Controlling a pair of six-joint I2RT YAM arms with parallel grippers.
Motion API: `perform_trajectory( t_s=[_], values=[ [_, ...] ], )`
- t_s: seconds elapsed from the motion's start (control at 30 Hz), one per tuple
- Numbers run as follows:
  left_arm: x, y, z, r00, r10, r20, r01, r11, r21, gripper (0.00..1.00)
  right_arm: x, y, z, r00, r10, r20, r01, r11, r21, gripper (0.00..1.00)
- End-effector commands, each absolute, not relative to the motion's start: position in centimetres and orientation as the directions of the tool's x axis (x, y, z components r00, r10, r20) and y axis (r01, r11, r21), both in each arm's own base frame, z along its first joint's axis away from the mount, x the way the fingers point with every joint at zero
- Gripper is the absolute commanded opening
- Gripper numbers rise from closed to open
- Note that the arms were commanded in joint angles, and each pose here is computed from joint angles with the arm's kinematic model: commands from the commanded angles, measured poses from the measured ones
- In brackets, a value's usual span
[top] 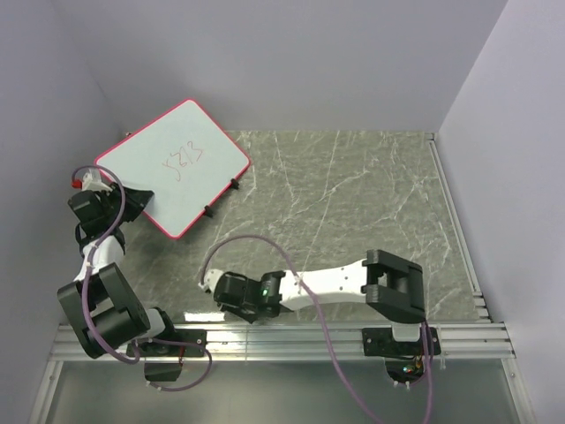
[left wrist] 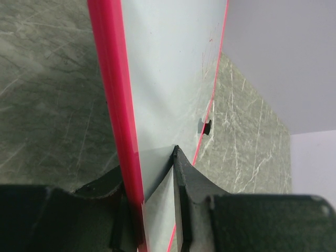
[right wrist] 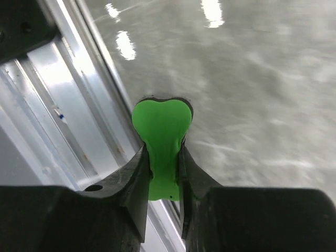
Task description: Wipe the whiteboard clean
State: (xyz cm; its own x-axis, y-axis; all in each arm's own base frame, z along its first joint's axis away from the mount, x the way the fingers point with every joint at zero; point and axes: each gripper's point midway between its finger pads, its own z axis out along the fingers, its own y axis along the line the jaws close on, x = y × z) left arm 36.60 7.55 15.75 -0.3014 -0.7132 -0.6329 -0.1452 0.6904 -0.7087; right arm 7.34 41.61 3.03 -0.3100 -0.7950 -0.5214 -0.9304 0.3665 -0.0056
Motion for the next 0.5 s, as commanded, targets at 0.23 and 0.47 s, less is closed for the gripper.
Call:
perform_trajectory(
  t_s=[0.23, 0.47],
  values=[
    [35.3, 5.9, 13.0, -0.386, -0.654, -0.651, -0.217, 0.750, -0.625, 0.01, 25.3, 48.6, 28.1, -0.467, -0.259, -0.846, -0.779, 0.573, 0.254, 0.00],
    [35.2, 3.7, 12.3, -0.442, -0.631, -0.637, -0.204, 0.763, -0.614, 0.01, 31.3, 54.7, 33.5, -0.641, -0.020, -0.767, -0.712, 0.388, 0.585, 0.00]
  ],
)
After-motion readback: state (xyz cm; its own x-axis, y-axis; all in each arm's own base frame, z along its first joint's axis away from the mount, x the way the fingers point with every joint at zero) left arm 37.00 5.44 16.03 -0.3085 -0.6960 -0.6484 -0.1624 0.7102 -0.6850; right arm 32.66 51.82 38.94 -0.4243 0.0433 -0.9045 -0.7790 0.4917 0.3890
